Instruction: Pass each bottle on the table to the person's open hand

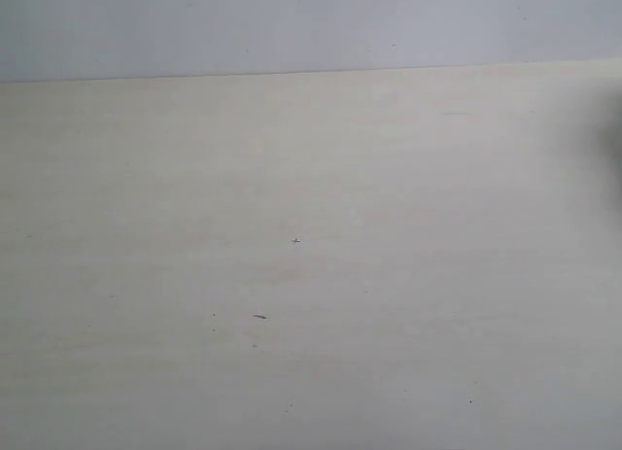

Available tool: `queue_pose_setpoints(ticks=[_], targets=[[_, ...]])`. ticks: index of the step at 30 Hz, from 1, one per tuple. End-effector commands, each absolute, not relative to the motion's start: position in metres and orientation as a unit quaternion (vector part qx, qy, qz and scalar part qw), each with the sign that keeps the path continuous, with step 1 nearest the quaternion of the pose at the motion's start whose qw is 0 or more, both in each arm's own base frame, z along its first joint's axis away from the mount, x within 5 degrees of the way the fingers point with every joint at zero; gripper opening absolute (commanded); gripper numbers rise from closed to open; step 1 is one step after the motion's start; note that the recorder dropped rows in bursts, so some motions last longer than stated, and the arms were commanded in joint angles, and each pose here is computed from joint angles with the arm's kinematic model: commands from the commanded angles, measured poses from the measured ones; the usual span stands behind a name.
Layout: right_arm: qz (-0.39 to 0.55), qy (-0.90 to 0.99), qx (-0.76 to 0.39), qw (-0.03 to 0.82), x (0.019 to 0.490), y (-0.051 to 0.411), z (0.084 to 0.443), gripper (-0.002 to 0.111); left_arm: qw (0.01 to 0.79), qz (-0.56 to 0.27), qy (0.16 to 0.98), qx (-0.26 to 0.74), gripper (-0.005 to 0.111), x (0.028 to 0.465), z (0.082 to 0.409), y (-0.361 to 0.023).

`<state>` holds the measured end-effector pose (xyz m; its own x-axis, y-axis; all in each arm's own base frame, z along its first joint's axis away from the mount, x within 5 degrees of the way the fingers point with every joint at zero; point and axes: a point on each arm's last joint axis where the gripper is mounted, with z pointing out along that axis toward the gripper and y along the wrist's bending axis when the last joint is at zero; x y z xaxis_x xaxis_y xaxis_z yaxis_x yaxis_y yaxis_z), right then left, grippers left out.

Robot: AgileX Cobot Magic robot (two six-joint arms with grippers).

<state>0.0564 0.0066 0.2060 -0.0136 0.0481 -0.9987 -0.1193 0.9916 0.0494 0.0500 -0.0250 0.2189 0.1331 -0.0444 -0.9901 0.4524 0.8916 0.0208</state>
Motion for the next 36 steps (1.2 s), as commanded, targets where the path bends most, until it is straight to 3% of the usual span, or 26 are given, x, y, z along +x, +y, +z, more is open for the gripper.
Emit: queue_pose_setpoints(ticks=[1, 11, 36], targets=[[0.057, 0.707, -0.024, 0.705, 0.056, 0.006, 0.205, 0.000, 0.731, -0.049, 0.660, 0.164, 0.000, 0.054, 0.212, -0.017], [0.057, 0.707, -0.024, 0.705, 0.056, 0.006, 0.205, 0.000, 0.710, 0.013, 0.694, 0.117, 0.000, 0.056, 0.206, -0.009], [0.057, 0.707, -0.024, 0.705, 0.056, 0.006, 0.205, 0.000, 0.683, -0.028, 0.727, 0.057, 0.000, 0.056, 0.199, -0.006]])
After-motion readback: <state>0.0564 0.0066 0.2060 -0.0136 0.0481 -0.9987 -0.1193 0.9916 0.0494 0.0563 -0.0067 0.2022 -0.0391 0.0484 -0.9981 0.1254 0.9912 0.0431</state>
